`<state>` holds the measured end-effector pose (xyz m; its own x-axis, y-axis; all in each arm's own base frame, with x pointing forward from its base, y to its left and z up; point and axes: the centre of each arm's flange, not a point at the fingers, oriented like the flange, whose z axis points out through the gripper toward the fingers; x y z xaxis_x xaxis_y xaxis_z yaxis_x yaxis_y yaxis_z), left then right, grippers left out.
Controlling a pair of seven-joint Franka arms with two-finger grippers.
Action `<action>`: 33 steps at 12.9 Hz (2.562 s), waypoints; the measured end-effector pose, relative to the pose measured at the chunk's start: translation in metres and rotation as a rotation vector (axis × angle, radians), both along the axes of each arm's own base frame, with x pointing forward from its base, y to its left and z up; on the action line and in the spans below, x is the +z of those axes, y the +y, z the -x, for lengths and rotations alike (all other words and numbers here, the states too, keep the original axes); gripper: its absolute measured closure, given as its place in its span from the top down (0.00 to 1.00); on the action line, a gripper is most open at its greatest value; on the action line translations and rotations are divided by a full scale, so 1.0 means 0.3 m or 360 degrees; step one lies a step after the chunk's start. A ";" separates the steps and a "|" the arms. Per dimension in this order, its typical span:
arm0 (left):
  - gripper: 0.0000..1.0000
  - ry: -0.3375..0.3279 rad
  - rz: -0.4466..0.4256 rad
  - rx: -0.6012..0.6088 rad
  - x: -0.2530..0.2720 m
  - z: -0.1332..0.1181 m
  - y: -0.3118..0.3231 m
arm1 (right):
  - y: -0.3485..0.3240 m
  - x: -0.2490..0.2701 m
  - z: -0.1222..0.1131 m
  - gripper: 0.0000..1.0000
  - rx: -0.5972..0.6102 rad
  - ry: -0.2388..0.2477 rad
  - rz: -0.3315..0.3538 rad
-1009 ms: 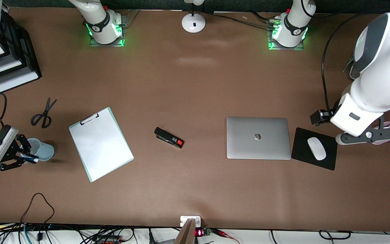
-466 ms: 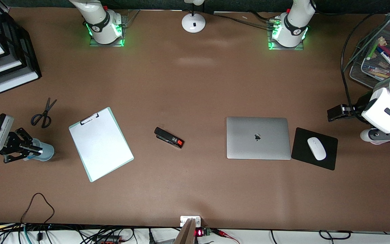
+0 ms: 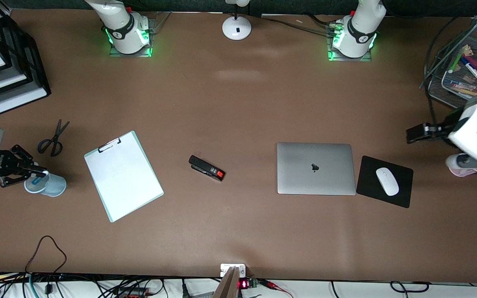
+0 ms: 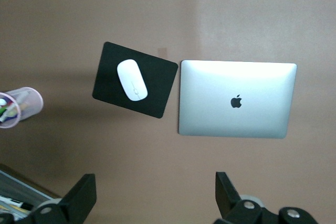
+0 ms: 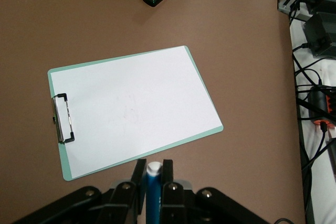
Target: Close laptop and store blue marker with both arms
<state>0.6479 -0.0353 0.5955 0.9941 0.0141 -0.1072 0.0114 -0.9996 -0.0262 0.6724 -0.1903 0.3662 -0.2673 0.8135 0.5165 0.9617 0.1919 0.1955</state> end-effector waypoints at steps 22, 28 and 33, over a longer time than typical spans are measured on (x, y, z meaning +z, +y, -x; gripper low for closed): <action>1.00 -0.0034 -0.0001 -0.0200 -0.061 0.263 0.144 | -0.172 -0.207 0.112 0.15 0.0139 -0.0001 -0.0233; 1.00 -0.0099 -0.0006 -0.0218 -0.030 0.263 0.122 | -0.210 -0.200 0.085 0.15 0.0133 -0.0069 -0.0204; 1.00 -0.0107 -0.0007 -0.0212 -0.020 0.262 0.129 | -0.258 -0.255 0.089 0.01 0.0108 -0.0056 -0.0210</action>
<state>0.5692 0.0035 0.5895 0.9922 -0.1178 -0.0406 -0.1192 -0.9923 -0.0341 0.6456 -0.2678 0.2898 -0.3393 0.7185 0.6072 0.9395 0.2268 0.2566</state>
